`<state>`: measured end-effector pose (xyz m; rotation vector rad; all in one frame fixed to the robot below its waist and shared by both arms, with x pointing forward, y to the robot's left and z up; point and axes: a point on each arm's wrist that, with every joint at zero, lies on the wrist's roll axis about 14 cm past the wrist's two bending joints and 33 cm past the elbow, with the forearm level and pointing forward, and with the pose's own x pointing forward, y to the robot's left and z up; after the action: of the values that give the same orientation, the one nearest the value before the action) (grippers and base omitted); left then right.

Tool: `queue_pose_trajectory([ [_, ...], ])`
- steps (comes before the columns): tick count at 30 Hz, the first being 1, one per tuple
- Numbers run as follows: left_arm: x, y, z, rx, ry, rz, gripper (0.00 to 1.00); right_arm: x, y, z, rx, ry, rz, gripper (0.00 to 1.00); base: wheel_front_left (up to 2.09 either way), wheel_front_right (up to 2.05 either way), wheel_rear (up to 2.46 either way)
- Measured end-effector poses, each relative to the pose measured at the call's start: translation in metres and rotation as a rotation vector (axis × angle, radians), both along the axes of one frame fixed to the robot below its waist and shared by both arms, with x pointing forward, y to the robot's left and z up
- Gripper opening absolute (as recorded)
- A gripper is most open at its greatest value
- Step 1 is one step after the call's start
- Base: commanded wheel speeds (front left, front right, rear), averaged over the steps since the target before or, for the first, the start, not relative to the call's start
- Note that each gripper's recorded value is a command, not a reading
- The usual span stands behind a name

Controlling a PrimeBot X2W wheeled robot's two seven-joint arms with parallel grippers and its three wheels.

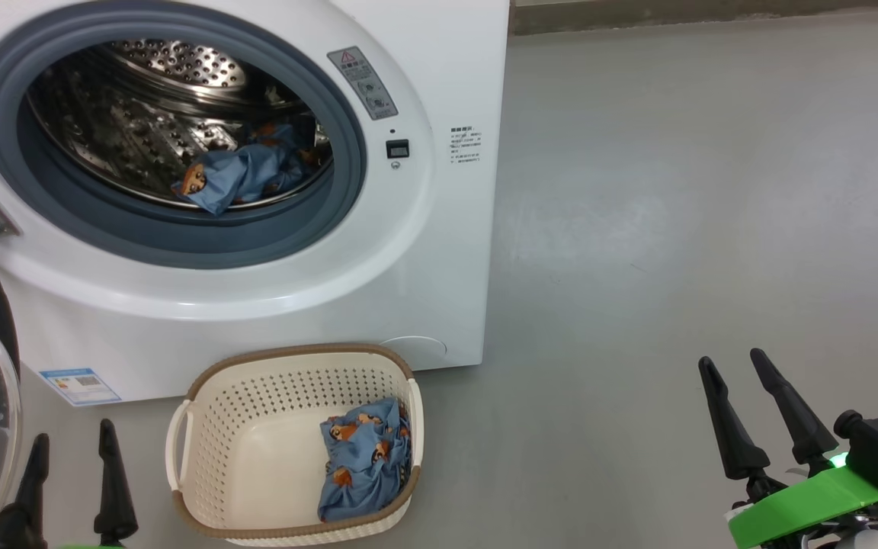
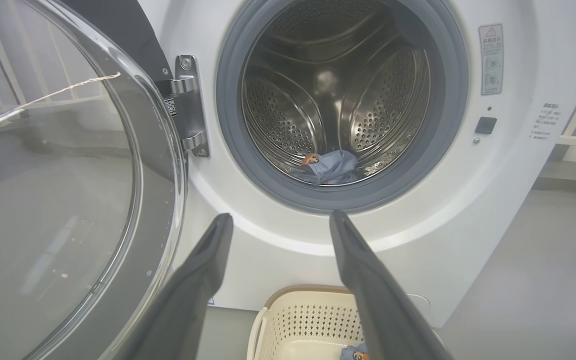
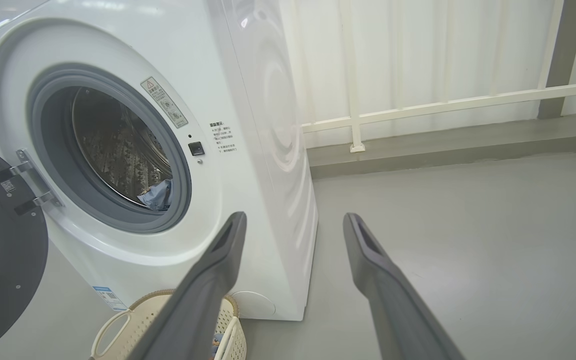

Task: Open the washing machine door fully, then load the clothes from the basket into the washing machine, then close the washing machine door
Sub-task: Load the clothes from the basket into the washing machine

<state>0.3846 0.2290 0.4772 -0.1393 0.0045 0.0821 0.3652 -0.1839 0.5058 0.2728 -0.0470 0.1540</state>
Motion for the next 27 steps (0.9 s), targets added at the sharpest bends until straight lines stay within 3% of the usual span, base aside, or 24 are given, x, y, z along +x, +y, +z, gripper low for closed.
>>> queue_pose_trajectory([
  [27, 0.001, -0.004, -0.015, 0.012, 0.041, 0.0, 1.0, 0.01, 0.0, -0.013, 0.008, 0.037, -0.005, 1.0, 0.0, 0.0, 0.0],
])
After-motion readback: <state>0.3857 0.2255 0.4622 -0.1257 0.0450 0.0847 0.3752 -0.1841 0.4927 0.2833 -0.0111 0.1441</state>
